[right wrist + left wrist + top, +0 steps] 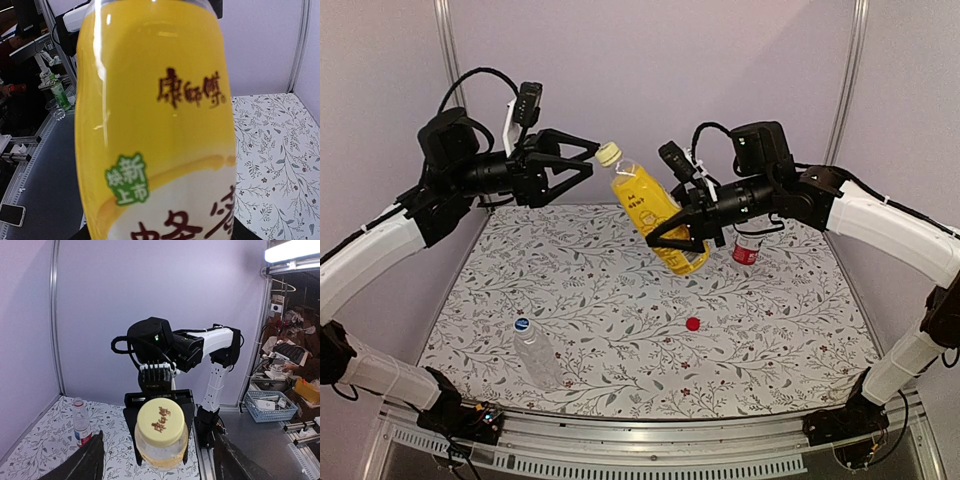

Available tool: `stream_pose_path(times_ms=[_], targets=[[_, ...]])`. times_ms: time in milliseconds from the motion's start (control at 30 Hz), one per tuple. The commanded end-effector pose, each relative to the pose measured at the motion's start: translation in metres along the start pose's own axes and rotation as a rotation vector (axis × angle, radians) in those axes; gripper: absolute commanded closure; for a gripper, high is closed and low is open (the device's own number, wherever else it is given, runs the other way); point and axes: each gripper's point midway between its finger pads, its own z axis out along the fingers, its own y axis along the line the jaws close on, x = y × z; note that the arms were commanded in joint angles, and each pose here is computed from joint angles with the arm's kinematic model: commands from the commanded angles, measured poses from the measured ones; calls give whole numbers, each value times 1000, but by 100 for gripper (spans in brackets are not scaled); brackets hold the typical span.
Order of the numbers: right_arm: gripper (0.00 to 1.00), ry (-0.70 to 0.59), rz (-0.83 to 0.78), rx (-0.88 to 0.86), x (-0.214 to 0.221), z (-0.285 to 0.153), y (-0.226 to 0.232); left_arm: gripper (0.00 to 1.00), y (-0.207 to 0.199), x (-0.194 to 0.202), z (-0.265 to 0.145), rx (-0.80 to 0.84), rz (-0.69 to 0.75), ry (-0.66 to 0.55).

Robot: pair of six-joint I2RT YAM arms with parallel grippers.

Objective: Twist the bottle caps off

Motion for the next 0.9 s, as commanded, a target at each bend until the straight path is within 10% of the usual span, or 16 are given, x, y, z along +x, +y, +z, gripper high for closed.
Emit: stream_pose_path(times_ms=[0, 867], targets=[[61, -30, -6, -43, -6, -1, 10, 27, -6, -8, 6, 67, 18, -42], [63, -16, 15, -36, 3, 4, 4, 48, -9, -11, 26, 134, -17, -61]])
